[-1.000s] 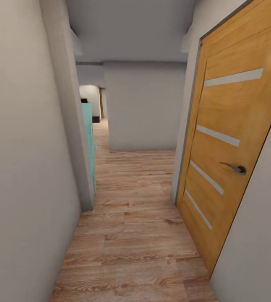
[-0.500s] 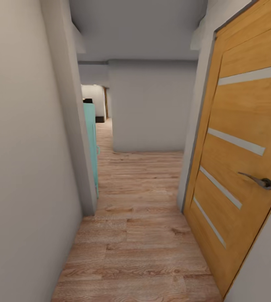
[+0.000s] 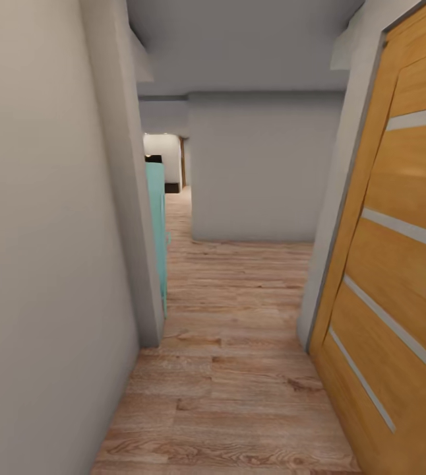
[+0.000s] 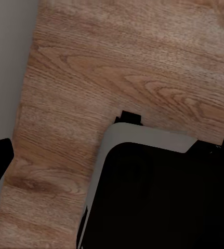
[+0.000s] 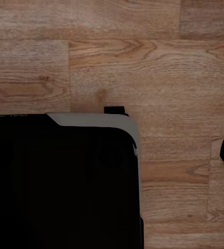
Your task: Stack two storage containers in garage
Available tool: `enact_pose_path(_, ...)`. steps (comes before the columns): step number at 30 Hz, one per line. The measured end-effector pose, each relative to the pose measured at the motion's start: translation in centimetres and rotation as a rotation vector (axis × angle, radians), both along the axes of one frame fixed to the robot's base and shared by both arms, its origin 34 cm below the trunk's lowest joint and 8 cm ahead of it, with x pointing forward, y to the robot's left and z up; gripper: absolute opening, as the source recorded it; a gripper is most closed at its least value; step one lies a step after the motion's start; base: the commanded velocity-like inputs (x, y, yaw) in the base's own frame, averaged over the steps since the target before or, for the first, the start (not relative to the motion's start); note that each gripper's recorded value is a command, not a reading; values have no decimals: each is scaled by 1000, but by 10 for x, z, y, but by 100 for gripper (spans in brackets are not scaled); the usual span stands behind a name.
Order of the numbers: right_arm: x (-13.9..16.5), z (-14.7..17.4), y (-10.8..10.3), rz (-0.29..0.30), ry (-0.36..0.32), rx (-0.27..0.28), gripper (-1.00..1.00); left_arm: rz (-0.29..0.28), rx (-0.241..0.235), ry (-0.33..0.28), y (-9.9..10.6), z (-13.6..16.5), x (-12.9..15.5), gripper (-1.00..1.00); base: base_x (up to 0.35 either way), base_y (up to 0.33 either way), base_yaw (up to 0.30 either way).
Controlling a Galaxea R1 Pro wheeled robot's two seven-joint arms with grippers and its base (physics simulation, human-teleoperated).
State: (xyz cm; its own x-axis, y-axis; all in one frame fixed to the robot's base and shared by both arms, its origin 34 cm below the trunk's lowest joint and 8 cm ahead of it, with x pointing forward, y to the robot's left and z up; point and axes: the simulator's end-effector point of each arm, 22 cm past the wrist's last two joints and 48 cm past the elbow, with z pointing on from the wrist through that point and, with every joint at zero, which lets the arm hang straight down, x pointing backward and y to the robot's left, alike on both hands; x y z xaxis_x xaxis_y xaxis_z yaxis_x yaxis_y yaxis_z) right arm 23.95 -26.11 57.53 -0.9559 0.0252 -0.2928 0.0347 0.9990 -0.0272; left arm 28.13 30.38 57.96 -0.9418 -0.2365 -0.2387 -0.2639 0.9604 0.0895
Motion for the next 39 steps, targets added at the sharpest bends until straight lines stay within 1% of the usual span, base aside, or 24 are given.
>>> enact_pose_path(24, 0, 0, 0, 1, 0, 3, 100, 0, 0, -1, 0, 0, 0, 100, 322, -1, 1)
enact_pose_path(39, 0, 0, 1, 2, 0, 5, 100, 0, 0, -1, 0, 0, 0, 100, 310, -101, 0)
